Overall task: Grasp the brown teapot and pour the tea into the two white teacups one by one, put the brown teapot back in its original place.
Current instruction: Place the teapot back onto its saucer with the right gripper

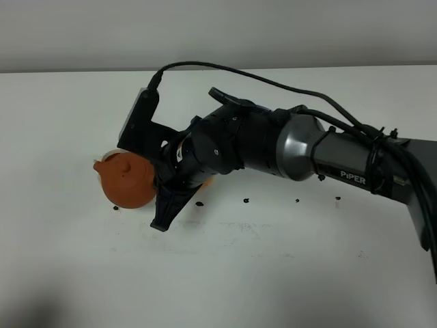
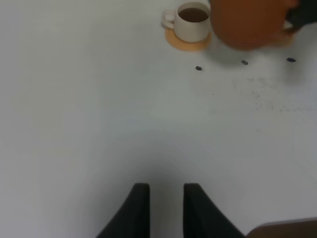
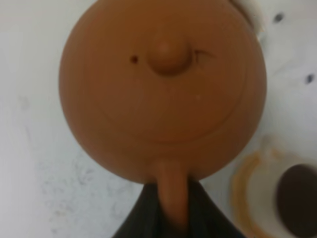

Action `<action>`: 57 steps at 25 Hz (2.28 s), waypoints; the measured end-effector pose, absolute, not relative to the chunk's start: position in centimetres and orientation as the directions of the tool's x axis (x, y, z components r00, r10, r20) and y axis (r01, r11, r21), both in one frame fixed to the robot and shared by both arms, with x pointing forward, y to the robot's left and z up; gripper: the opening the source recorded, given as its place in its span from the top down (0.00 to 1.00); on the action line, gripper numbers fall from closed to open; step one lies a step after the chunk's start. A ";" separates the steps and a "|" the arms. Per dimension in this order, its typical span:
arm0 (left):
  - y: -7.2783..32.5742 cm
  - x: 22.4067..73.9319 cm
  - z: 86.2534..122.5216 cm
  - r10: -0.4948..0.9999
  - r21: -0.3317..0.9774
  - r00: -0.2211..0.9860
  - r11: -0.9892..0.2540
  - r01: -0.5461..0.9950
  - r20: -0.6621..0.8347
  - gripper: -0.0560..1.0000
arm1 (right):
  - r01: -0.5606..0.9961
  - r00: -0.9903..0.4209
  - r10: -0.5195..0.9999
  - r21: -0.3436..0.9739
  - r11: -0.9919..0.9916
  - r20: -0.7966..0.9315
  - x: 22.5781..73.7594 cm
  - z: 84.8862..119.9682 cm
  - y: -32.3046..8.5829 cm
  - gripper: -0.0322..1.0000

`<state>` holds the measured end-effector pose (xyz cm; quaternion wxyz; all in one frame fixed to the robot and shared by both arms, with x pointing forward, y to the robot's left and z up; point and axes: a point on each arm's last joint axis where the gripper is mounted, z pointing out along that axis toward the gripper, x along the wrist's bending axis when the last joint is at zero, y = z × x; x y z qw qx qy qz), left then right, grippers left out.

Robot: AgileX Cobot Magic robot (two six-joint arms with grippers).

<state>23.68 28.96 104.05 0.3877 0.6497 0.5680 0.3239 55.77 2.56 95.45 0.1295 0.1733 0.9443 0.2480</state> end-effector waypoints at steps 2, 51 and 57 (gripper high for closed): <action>29.0 23.7 104.0 0.989 0.872 0.145 -0.054 0.487 -0.020 0.80 | 0.285 -0.908 0.397 0.494 0.822 -0.136 55.8 94.1 2.6 0.89; 29.0 23.7 104.0 0.989 0.872 0.145 -0.053 0.487 -0.021 0.80 | 0.610 -0.636 0.766 0.549 0.571 -0.089 66.6 93.2 -10.6 0.89; 29.0 23.7 104.0 0.989 0.872 0.145 -0.053 0.487 -0.021 0.80 | 0.621 -0.623 0.778 0.551 0.558 -0.085 67.1 91.8 -10.8 0.89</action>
